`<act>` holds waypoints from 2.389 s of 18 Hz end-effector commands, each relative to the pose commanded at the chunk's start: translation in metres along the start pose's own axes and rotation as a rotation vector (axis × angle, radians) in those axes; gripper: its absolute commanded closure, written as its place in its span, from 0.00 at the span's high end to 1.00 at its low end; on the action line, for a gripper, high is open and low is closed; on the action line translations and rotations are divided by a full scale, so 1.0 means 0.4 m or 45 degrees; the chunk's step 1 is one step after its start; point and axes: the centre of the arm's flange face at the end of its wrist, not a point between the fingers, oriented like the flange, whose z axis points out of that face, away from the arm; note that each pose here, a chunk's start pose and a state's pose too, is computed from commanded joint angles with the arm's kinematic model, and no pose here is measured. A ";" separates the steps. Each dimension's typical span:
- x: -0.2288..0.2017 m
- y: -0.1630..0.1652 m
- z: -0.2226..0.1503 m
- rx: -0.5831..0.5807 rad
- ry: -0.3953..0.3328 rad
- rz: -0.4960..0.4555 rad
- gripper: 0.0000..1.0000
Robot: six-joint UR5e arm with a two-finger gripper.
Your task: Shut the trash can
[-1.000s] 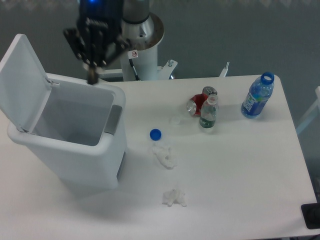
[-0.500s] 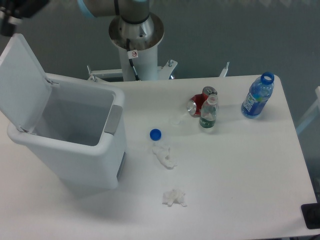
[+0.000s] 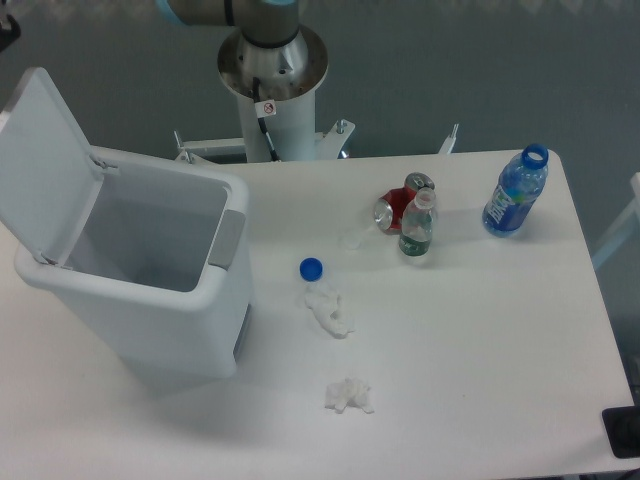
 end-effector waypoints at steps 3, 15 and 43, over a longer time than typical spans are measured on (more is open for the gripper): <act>-0.021 0.012 0.009 -0.069 -0.081 -0.005 0.00; -0.117 0.049 0.041 -0.214 -0.283 -0.057 0.00; -0.387 0.230 0.199 -0.404 -0.288 -0.282 0.00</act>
